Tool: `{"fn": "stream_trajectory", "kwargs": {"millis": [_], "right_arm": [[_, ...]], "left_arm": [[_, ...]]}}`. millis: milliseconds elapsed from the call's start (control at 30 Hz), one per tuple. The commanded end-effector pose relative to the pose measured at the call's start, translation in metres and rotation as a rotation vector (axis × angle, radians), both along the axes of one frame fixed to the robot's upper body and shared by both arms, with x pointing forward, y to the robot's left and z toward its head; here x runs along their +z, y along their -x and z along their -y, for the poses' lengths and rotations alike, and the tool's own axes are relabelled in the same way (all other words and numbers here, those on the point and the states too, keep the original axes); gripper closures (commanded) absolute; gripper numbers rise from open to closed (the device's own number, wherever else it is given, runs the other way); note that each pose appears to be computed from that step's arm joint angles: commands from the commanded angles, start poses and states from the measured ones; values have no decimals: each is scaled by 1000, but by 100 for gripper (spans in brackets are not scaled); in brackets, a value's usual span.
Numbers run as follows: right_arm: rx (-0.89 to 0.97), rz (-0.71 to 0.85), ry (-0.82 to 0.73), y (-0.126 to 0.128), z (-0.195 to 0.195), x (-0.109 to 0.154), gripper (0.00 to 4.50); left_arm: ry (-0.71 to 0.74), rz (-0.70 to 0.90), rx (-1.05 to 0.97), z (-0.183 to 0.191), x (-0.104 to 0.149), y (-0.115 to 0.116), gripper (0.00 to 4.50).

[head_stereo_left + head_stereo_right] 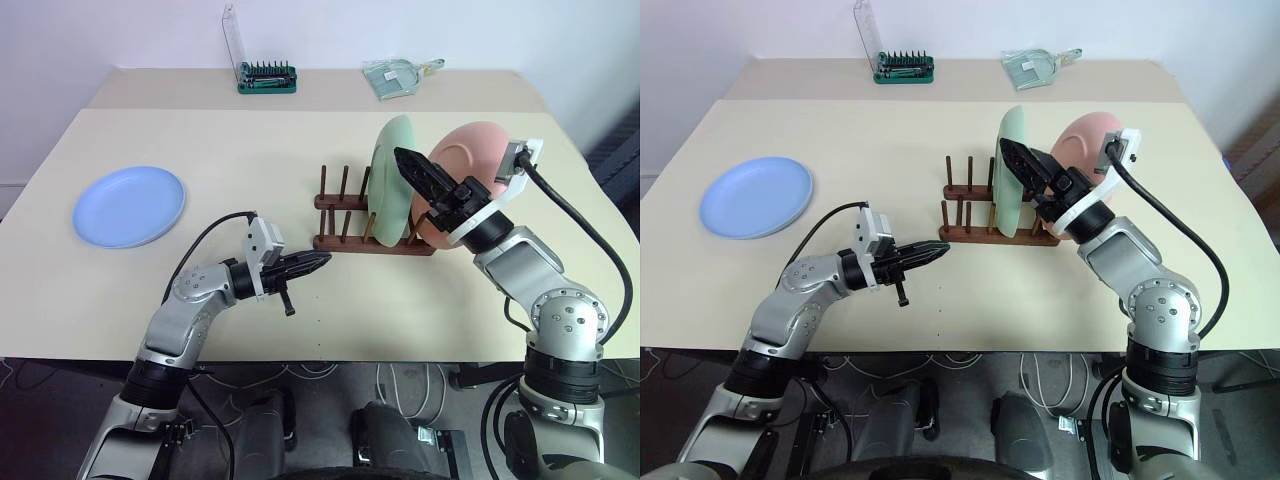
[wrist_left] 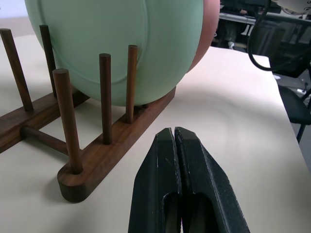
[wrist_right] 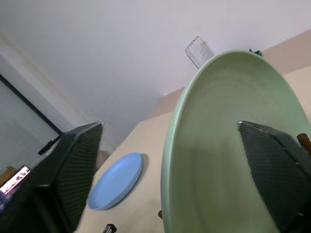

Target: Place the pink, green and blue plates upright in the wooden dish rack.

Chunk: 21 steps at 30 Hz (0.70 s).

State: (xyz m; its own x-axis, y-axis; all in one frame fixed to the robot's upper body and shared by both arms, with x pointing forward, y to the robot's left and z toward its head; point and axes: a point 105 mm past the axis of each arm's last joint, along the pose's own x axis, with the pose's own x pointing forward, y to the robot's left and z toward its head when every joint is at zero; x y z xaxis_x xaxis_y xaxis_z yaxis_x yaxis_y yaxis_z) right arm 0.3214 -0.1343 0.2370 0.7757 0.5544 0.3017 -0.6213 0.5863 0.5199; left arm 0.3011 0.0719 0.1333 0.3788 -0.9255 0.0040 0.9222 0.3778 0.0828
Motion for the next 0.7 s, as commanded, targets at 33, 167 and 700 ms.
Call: {"fn": "stream_trajectory", "kwargs": {"millis": [33,167,700], "right_arm": [[-10,84,23,6,2,21,4],[-17,168,103,10,0,42,4],[48,596,895,25,-24,64,0]], "left_arm": [[11,37,-12,2,7,2,447],[12,38,-12,3,8,2,447],[255,210,713,-85,80,-70,114]]}}
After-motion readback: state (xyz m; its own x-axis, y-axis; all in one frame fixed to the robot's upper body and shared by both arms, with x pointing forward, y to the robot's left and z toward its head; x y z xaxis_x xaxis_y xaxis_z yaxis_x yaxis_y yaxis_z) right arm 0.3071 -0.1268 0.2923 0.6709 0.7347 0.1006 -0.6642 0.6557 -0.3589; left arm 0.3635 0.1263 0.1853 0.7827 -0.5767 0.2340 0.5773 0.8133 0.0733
